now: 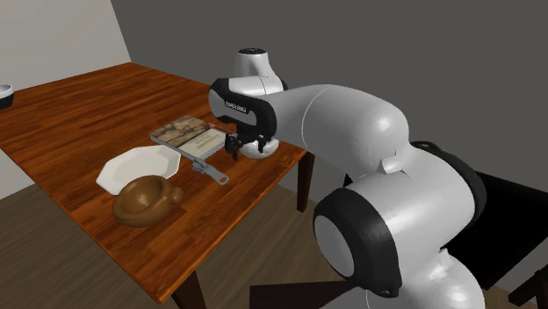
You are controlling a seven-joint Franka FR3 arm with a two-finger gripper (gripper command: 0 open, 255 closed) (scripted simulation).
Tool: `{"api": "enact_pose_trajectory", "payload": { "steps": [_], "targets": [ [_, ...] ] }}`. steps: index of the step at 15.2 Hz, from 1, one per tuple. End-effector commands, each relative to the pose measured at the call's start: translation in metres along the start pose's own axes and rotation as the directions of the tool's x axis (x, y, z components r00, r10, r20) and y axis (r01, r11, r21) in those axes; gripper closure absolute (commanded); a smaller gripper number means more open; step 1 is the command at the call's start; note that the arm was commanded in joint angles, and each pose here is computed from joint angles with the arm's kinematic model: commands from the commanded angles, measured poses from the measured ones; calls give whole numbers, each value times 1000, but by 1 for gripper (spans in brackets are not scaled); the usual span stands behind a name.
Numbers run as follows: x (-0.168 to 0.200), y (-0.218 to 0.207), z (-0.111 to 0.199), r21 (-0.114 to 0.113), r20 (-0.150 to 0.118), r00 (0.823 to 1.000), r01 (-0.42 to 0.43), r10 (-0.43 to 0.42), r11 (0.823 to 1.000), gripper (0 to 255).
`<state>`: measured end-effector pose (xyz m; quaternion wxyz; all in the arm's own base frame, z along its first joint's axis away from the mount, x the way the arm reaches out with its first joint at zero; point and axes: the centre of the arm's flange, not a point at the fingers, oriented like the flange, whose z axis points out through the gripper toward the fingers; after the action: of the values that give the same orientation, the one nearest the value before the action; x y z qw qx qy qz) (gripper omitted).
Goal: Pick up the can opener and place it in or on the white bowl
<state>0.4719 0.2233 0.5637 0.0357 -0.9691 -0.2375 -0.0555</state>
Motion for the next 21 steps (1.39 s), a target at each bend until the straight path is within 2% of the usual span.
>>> {"api": "enact_pose_trajectory", "payload": {
  "steps": [1,5,10,18,21],
  "targets": [
    [18,-19,9,-1,6,999,48,-48,999,0],
    [49,-59,29,-2,18,990,142,-142,990,0],
    [82,-112,55,-3,33,966,258,-257,966,0],
    [82,-113,96,-3,33,965,261,-260,965,0],
    [82,-113,96,-3,33,965,261,-260,965,0]
  ]
}}
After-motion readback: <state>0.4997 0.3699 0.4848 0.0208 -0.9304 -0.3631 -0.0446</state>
